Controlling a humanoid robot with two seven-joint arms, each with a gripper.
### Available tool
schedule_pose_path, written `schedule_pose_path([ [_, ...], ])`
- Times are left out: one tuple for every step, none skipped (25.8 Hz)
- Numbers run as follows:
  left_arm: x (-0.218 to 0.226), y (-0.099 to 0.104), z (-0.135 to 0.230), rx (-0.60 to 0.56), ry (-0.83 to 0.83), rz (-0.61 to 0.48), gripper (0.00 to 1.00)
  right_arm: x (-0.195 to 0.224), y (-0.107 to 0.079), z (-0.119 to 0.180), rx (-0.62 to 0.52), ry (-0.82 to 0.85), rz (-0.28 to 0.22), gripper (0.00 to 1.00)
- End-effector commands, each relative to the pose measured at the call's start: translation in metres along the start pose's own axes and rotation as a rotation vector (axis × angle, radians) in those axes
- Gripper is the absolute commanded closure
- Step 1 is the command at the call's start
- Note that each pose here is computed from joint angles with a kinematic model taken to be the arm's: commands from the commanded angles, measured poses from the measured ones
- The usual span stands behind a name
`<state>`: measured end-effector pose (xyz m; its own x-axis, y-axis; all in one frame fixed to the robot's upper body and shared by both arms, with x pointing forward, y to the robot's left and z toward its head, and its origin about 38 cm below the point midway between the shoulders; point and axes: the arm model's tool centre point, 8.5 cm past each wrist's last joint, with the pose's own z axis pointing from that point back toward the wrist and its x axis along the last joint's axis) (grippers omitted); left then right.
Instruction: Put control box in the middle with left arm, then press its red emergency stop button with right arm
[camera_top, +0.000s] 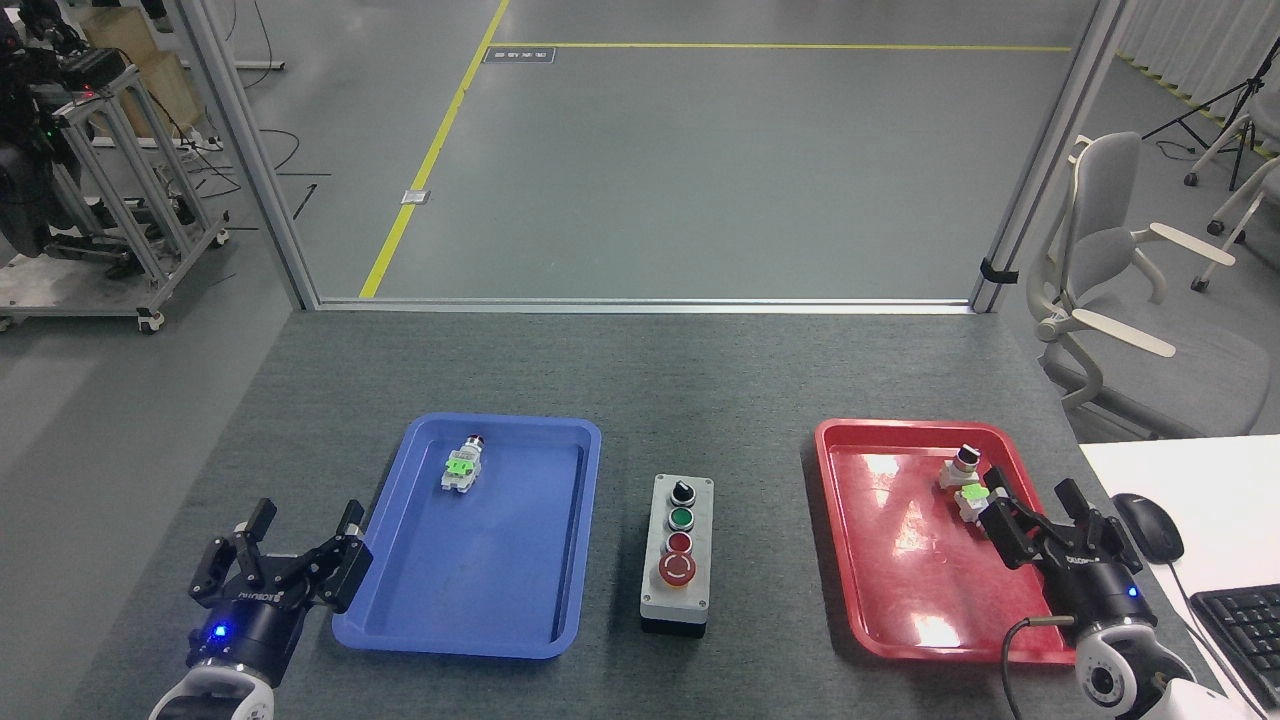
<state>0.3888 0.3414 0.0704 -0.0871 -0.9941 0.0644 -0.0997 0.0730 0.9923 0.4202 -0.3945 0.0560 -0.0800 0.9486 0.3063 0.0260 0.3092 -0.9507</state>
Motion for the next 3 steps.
schedule_pose_path([
  [-0.0052, 0.0018, 0.0005, 0.008, 0.016, 0.000, 0.00, -0.0009, -0.0022, -0.0004, -0.004, 0.000, 0.003, 0.00],
  [-0.0079, 0.0021, 0.0009, 0.008, 0.021, -0.002, 0.00, -0.0009, -0.0022, -0.0004, -0.004, 0.000, 0.003, 0.00],
  [-0.0095, 0.0017, 0.0008, 0.006, 0.024, -0.005, 0.00, -0.0011, -0.0022, -0.0004, -0.003, 0.002, 0.005, 0.00],
])
